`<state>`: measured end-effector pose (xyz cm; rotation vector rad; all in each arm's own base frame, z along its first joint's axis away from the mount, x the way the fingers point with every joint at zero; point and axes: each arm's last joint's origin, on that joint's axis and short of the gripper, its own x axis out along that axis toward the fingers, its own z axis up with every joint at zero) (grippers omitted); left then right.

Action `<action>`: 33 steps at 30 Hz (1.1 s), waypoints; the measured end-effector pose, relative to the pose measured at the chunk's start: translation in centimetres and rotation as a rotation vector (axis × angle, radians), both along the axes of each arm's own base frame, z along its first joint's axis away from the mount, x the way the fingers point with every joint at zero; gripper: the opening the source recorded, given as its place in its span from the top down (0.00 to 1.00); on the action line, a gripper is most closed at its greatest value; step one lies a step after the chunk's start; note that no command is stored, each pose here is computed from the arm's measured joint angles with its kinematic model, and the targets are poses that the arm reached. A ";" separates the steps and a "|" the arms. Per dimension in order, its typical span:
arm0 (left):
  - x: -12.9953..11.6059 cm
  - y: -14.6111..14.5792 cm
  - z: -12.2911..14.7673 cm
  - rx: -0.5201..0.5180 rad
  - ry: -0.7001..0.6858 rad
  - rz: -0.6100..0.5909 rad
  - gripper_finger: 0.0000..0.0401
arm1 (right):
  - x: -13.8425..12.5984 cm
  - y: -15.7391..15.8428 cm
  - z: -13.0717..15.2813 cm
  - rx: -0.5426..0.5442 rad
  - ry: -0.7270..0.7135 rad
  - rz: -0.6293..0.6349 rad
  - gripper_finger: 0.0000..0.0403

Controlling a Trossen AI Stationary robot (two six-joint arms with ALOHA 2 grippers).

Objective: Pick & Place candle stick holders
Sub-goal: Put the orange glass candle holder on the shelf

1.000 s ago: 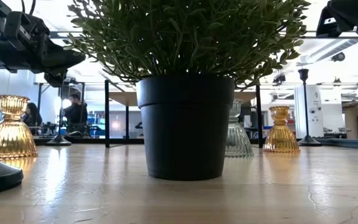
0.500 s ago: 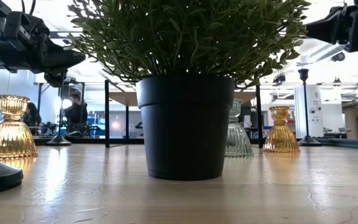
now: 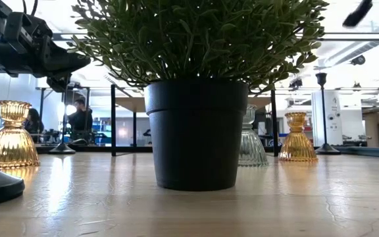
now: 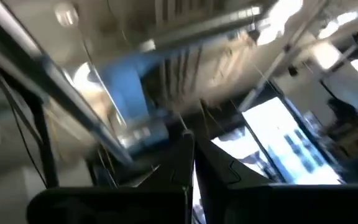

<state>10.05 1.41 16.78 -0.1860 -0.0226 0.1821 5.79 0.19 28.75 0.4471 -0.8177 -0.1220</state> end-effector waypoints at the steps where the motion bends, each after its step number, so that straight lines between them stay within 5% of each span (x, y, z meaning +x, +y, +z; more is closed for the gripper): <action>1: 0.0 0.0 0.0 0.000 0.000 0.000 0.94 | 0.1 0.2 0.4 -0.055 -0.024 0.029 0.98; 6: 0.0 0.0 0.0 0.000 0.001 0.000 0.94 | 2.5 1.9 3.8 -0.418 -0.006 0.172 0.98; 10: 0.0 0.0 0.0 0.000 0.000 0.000 0.94 | 6.3 2.9 7.1 -0.449 0.068 0.198 0.98; 13: 0.0 0.0 0.0 0.000 0.000 0.000 0.94 | 9.6 3.7 7.9 -0.469 0.301 0.219 0.98; 15: 0.0 0.0 0.0 0.000 0.000 0.000 0.94 | 11.3 3.9 7.5 -0.373 0.587 0.280 0.98; 18: 0.0 0.0 0.0 0.000 0.001 0.000 0.94 | 12.2 3.9 6.5 -0.083 0.980 0.330 0.98; 21: 0.0 0.0 0.0 -0.001 0.002 0.000 0.94 | 12.2 4.8 5.5 0.113 1.202 0.315 0.98; 28: 0.0 0.0 0.0 0.000 0.002 0.000 0.94 | 10.6 9.5 2.9 0.251 1.134 0.033 0.98; 33: 0.0 0.0 0.0 0.000 0.001 0.000 0.94 | 9.3 12.3 -1.7 0.213 1.023 -0.152 0.98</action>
